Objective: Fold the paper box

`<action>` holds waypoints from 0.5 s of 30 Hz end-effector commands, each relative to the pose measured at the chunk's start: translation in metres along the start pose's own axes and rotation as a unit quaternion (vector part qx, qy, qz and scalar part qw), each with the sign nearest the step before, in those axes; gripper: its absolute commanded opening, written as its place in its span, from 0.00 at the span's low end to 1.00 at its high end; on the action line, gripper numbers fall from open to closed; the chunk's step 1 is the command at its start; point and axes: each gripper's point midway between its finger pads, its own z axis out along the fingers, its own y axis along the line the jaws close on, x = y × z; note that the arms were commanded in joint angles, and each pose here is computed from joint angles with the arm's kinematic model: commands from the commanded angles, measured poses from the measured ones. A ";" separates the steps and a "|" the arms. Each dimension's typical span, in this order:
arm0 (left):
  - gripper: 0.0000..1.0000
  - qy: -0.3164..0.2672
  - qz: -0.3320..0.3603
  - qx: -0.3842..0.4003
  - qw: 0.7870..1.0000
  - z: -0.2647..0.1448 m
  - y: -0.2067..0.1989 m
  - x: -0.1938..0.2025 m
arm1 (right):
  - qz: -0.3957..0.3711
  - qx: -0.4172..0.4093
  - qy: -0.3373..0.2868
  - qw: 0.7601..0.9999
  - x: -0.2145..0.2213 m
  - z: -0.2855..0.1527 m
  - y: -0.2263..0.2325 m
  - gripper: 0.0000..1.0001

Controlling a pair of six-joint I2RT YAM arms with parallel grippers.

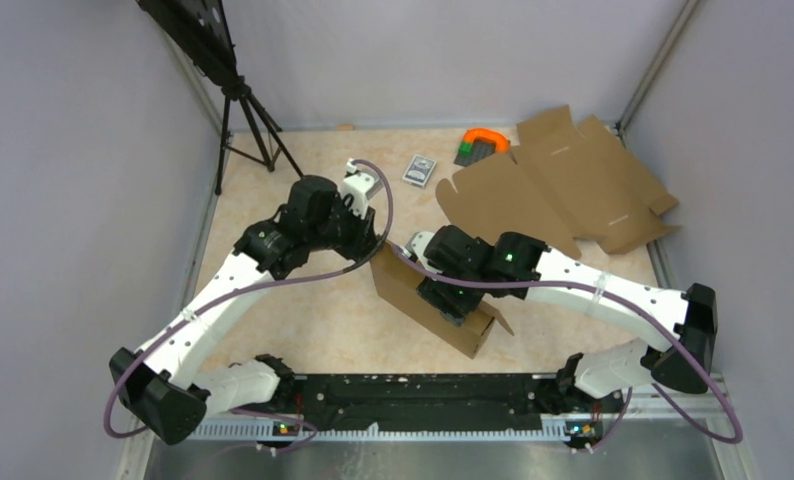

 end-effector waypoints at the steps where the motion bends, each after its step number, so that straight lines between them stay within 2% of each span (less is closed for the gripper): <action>1: 0.22 -0.017 0.003 0.010 1.000 0.007 -0.003 -0.012 | -0.008 -0.022 0.027 0.999 0.008 0.007 0.010 0.58; 3: 0.16 -0.016 0.002 0.012 1.000 0.008 -0.003 -0.011 | -0.008 -0.023 0.027 0.999 0.008 0.007 0.011 0.58; 5: 0.01 -0.018 0.004 0.015 1.000 0.009 -0.004 -0.012 | -0.008 -0.023 0.027 0.999 0.008 0.008 0.011 0.58; 15: 0.00 -0.015 0.006 0.001 1.000 0.006 0.002 -0.001 | -0.008 -0.023 0.028 0.999 0.008 0.008 0.011 0.58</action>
